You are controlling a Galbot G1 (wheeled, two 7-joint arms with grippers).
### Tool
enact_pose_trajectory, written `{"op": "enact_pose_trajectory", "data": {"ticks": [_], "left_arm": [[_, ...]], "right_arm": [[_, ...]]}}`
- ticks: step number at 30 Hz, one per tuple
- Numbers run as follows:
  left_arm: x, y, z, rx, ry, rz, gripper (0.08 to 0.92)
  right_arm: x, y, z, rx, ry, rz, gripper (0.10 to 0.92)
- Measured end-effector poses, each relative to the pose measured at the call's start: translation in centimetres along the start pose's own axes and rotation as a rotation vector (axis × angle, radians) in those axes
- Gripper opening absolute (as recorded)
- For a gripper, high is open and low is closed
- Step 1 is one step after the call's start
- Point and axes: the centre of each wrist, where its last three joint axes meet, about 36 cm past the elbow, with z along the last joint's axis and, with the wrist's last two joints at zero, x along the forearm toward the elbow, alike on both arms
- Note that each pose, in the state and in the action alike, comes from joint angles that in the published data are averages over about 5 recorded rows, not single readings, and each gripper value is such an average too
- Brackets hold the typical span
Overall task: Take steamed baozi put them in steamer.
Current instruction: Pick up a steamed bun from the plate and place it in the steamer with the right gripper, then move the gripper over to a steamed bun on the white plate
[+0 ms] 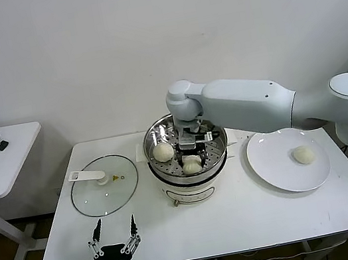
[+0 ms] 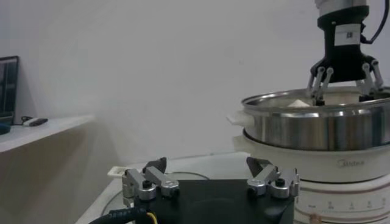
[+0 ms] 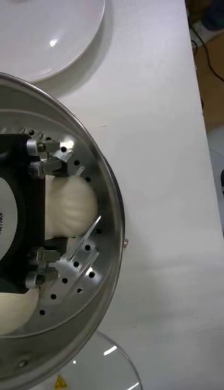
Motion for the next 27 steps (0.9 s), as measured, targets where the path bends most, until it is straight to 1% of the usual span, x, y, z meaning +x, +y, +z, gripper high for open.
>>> {"op": "enact_pose_trajectory", "data": {"ticks": [2, 5, 8, 20, 27], "left_arm": [[0.0, 0.0, 0.0, 0.0, 0.0, 0.0, 0.823], [0.0, 0.0, 0.0, 0.001, 0.001, 0.0, 0.823], [0.0, -0.1, 0.1, 0.003, 0.002, 0.001, 0.823], [0.0, -0.3, 0.0, 0.005, 0.001, 0.003, 0.823], [0.0, -0.4, -0.1, 0.008, -0.002, 0.004, 0.823]], "right_arm": [[0.0, 0.0, 0.0, 0.002, 0.0, 0.001, 0.701], [0.0, 0.0, 0.0, 0.001, 0.0, 0.004, 0.778], [0.3, 0.0, 0.2, -0.001, 0.0, 0.009, 0.816], [2.7, 0.4, 1.3, -0.023, 0.008, 0.037, 0.823], [5.4, 1.7, 2.6, -0.07, 0.024, 0.067, 0.823]]}}
